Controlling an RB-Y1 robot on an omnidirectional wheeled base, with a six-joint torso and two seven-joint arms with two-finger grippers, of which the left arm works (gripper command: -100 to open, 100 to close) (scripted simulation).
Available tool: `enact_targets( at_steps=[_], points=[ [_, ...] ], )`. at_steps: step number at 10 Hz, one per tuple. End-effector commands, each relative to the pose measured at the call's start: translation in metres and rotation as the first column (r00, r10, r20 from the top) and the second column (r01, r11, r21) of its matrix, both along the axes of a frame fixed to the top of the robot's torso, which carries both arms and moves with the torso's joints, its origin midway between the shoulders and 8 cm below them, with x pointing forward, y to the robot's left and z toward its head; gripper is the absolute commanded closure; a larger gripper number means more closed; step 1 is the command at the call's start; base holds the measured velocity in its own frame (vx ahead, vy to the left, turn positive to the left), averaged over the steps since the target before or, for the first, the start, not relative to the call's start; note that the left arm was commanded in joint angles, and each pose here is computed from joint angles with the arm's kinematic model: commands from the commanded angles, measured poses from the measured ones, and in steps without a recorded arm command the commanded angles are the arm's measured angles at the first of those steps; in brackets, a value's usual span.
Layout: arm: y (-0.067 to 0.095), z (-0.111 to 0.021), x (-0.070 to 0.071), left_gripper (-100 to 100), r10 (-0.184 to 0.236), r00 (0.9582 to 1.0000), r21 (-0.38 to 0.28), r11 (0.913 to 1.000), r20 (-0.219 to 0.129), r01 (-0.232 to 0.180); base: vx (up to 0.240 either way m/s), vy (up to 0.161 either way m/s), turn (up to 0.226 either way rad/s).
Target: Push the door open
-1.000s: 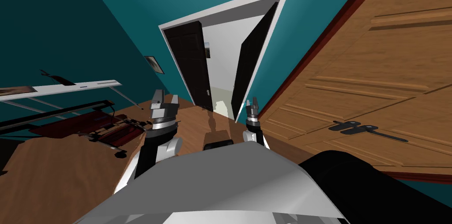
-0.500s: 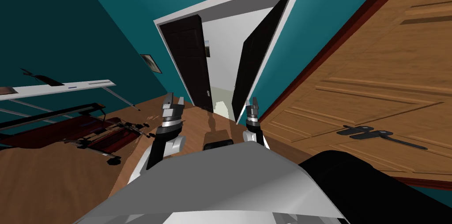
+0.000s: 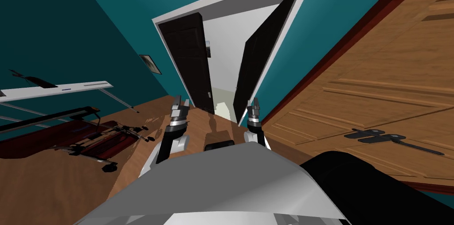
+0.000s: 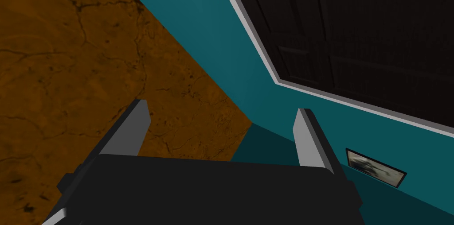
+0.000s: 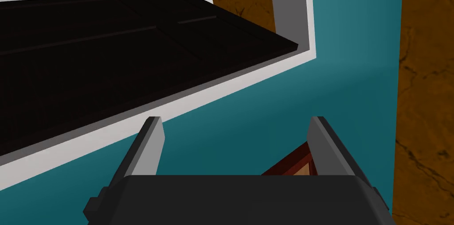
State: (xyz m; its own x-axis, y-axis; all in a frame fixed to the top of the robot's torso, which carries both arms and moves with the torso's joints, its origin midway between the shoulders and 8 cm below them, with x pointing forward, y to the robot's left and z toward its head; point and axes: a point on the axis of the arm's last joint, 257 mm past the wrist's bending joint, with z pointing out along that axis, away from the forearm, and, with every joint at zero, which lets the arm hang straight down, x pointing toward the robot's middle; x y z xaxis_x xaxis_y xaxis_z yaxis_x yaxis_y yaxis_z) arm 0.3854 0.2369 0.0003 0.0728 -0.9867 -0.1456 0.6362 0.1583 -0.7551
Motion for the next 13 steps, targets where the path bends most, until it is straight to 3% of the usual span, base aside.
enact_targets(
  at_steps=[1,7,13],
  points=[
    [-0.004,-0.01,0.006,-100,-0.014,0.9998,-0.003,0.9999,-0.017,0.014,0.09,0.034,-0.013],
    [-0.02,-0.054,0.031,-100,-0.071,0.9935,-0.019,0.9974,-0.089,0.069,0.098,0.053,-0.014],
    [-0.04,-0.103,0.054,-100,-0.133,0.977,-0.038,0.991,-0.167,0.128,0.098,0.061,-0.016]
  ],
)
